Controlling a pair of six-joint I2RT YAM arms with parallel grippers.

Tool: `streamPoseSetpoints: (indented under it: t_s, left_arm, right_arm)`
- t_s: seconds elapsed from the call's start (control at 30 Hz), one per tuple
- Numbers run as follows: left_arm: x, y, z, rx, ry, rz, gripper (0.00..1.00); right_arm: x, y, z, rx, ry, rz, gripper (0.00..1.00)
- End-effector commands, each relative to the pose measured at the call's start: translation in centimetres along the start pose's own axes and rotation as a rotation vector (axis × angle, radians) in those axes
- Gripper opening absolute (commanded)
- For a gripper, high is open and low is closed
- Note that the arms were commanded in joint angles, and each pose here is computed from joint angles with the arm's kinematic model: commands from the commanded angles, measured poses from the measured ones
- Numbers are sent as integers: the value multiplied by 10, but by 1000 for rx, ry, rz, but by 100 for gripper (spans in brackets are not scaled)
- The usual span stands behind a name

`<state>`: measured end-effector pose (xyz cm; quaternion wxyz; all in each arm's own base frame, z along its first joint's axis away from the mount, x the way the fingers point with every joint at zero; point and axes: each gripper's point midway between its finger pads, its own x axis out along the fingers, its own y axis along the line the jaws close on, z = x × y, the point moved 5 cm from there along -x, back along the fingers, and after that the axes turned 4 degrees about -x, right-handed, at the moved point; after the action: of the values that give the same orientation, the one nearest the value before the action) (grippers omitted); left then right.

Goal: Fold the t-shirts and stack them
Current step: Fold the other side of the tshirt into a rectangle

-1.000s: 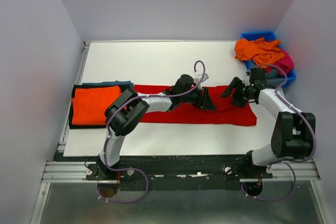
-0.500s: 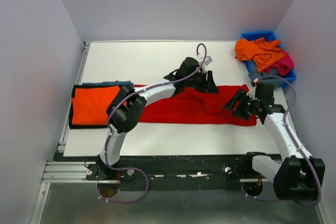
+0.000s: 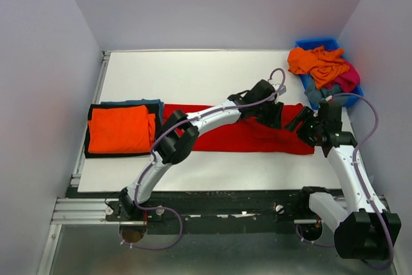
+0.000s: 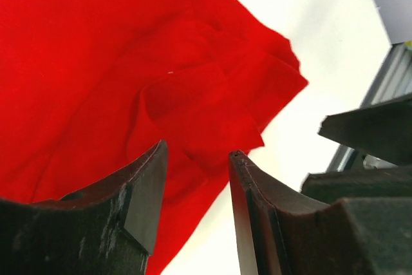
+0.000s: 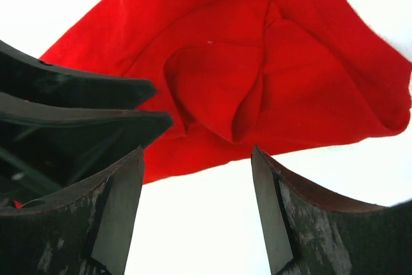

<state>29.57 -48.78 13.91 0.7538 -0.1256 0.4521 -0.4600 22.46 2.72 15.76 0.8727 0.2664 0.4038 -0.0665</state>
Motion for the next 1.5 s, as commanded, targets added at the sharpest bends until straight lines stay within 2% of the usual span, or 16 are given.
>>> streamPoseSetpoints:
  t_s: [0.0,0.17,0.3,0.53,0.7,0.97,1.03,1.2,1.27,1.47]
  left_arm:
    - [14,13,-12,34,52,165,59]
    - [13,21,-5,41,-11,320,59]
    - [13,23,0,66,-51,377,59]
    - [25,19,4,59,-35,350,59]
    - [38,10,-4,44,18,258,54]
    - [35,22,-16,38,70,328,54]
    - [33,21,-17,43,74,332,44]
    - [23,11,-14,83,46,305,5]
    - [17,7,-13,110,43,279,0]
    - [-17,-9,-18,205,-12,201,0]
  right_arm:
    - [-7,-4,16,40,-79,-70,75]
    - [-12,-6,18,60,-116,-70,73]
    - [-12,-7,17,62,-127,-65,72]
    - [-12,-8,15,62,-123,-61,72]
    - [-14,-8,16,57,-128,-61,72]
    - [-13,-7,16,63,-122,-46,72]
    - [-11,-7,15,64,-115,-44,71]
    - [-11,-7,15,64,-116,-42,71]
    - [-11,-8,15,62,-119,-45,71]
    - [-6,-9,18,53,-103,-56,72]
